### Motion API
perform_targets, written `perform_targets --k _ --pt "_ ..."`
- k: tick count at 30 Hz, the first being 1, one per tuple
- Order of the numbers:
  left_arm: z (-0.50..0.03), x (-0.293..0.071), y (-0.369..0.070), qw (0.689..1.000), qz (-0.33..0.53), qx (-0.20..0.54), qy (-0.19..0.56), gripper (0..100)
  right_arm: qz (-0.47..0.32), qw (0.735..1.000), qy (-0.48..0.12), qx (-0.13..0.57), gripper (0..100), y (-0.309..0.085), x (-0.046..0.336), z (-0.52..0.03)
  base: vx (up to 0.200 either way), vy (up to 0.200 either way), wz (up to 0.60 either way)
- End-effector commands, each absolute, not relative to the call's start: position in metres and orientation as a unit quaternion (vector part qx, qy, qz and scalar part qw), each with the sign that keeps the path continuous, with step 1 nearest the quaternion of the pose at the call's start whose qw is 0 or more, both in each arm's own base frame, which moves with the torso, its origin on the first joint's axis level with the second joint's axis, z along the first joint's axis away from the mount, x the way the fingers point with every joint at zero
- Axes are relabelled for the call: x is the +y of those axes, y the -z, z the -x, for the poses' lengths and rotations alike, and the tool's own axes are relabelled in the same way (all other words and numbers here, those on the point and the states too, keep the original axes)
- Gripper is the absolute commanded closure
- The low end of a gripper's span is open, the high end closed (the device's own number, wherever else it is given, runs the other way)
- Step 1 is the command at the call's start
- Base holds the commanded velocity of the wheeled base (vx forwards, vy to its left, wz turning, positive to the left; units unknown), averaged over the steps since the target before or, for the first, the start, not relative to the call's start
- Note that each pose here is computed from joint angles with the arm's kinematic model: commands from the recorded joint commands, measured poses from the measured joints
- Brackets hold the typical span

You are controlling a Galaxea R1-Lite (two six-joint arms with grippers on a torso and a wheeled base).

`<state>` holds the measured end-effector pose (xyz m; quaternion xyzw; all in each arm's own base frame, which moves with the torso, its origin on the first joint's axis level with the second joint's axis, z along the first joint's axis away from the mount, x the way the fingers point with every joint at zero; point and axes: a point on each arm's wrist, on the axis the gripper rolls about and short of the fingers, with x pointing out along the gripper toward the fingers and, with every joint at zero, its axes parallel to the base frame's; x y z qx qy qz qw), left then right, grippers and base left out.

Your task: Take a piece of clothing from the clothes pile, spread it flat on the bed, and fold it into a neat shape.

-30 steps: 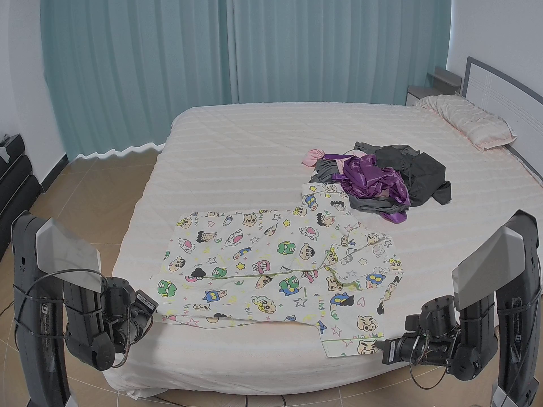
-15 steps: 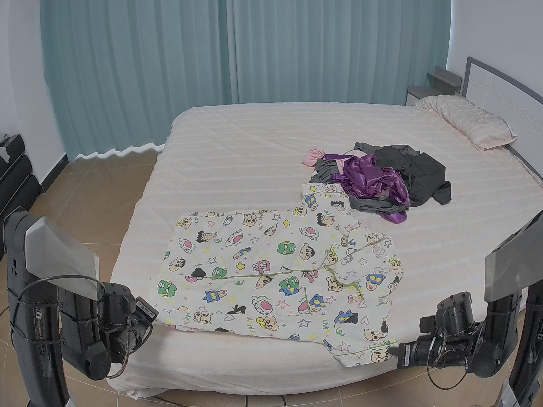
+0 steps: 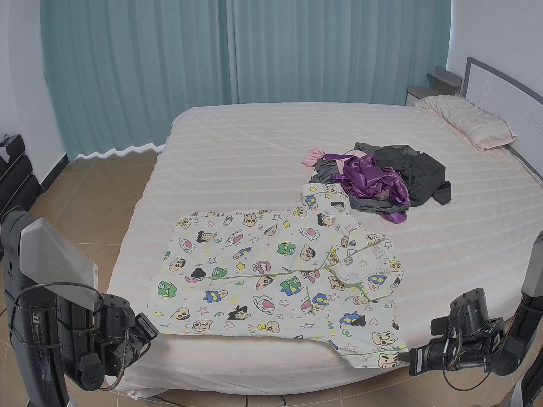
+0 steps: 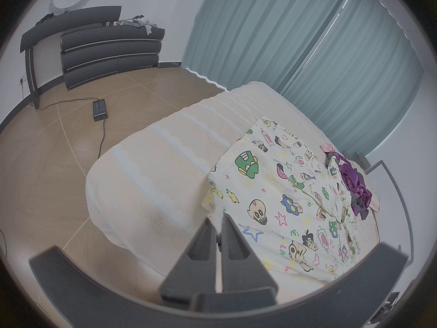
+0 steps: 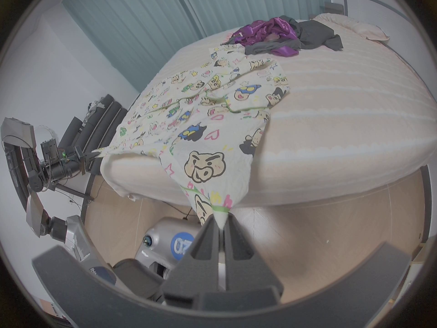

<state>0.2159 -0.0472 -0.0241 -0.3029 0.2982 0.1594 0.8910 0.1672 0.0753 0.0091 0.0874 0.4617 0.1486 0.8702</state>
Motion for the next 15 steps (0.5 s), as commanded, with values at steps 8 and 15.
perform_targets --k 8,15 --pt "-0.209 -0.053 0.009 0.916 0.250 0.282 -0.136 100 -0.070 0.872 -0.145 0.463 100 -0.020 0.072 -0.153 0.000 0.000 0.00" --pt "-0.195 -0.059 -0.001 0.918 0.197 0.322 -0.116 100 -0.056 0.872 -0.139 0.466 100 -0.020 0.073 -0.150 0.000 0.000 0.00"
